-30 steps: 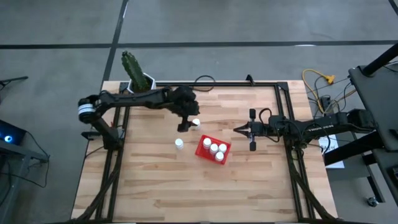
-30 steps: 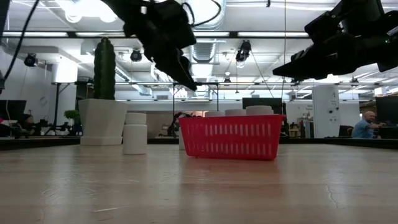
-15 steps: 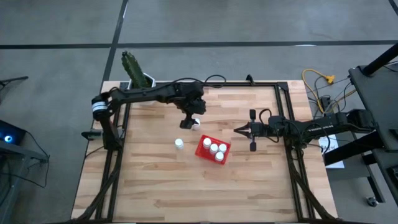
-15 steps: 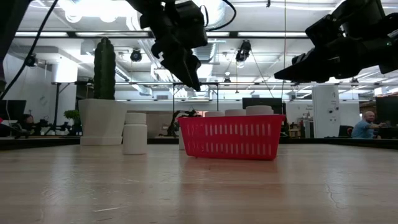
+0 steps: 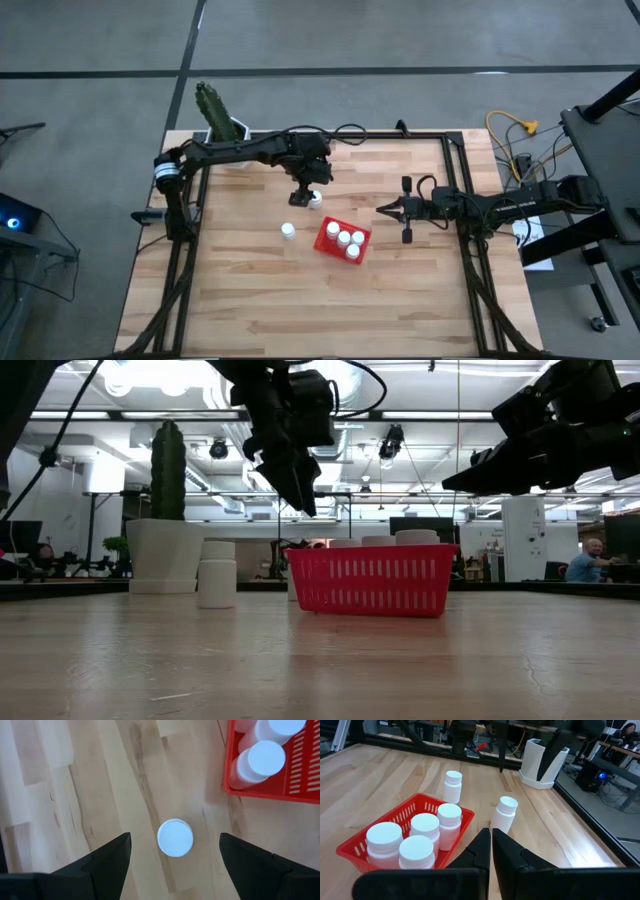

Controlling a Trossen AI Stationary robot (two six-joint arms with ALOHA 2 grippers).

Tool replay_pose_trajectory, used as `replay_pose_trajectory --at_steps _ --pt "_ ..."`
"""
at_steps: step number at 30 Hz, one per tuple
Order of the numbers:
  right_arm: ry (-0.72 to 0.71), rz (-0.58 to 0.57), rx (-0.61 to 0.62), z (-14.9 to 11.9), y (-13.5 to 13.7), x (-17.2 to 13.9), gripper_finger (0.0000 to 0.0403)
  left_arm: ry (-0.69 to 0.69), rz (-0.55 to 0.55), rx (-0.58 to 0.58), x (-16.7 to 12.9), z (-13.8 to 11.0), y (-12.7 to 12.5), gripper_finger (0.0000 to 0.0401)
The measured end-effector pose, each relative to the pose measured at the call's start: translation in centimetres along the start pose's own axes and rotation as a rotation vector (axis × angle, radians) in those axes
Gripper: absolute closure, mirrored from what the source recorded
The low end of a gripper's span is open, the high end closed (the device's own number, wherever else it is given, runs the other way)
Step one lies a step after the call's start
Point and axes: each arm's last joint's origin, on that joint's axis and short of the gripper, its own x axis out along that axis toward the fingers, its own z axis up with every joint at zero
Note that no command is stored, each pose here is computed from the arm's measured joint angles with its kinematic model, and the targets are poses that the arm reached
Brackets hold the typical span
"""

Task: Pick and place pill bottles into a basket
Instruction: Put the white pill bottle into the red bin

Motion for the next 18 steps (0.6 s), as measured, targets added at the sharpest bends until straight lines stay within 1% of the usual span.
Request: replay_pose_trajectory --at_steps 6,18 --pt "0.001 -0.001 0.001 0.0 0.0 0.0 0.0394 0.056 0.011 -0.006 1.3 -0.3 0.2 0.0118" --pt "0.02 0.001 0.004 -0.7 0.1 -0.2 0.0394 0.136 -0.033 -0.01 4.7 -1.0 0.3 0.0118"
